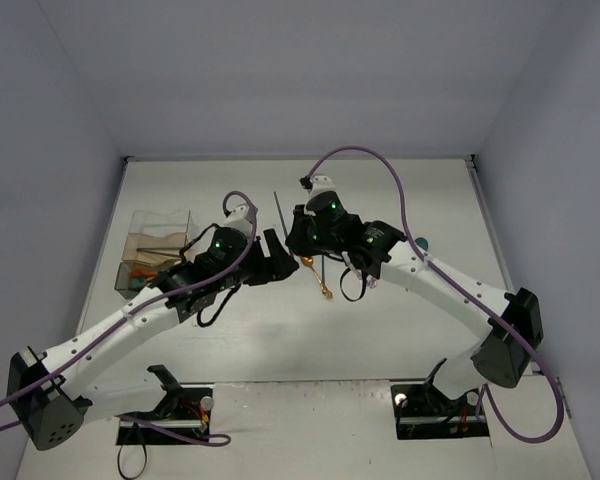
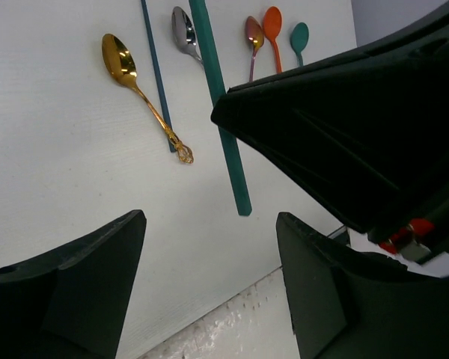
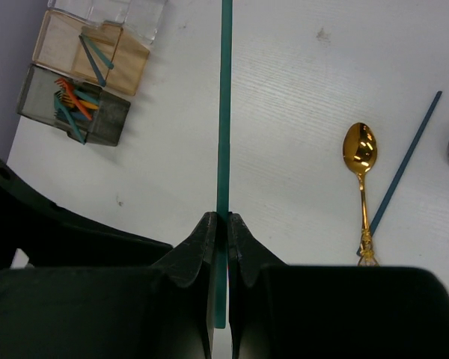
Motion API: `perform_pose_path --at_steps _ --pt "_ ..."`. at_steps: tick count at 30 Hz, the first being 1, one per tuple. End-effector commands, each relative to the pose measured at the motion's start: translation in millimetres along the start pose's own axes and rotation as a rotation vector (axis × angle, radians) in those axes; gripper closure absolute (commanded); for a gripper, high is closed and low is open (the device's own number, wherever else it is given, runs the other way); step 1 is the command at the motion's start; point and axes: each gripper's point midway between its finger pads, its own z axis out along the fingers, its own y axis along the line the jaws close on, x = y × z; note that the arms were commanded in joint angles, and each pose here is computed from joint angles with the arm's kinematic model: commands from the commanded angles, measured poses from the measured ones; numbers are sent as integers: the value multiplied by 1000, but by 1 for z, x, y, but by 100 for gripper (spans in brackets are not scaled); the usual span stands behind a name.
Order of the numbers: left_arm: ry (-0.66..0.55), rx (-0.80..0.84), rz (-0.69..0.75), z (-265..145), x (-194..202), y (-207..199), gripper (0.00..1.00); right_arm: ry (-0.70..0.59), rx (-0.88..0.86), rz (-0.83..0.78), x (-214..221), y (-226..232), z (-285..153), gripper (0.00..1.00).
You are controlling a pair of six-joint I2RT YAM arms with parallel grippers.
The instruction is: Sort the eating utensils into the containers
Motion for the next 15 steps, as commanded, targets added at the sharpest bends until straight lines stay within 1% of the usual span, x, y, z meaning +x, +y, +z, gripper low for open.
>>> perform_pose_path --at_steps 1,3,7,10,11,12,15 --pt "-146 47 -11 3 -35 -32 38 -84 -78 94 -27 27 -25 100" --pt "-159 44 -7 4 -37 -35 42 -87 -83 106 -27 28 -28 100" --pt "-186 39 -5 7 -40 -40 55 -78 -82 121 -21 27 -29 100" --pt "-197 38 -17 9 -41 -42 70 -71 -80 127 -17 26 -30 100" --pt "-200 41 -27 9 -41 -43 77 -68 -78 127 -15 25 -29 100" --pt "-201 45 -35 9 -41 -43 88 -66 -77 127 -13 24 -30 100" --pt "-195 44 -54 11 -37 -43 99 -68 -69 128 -11 22 -31 100"
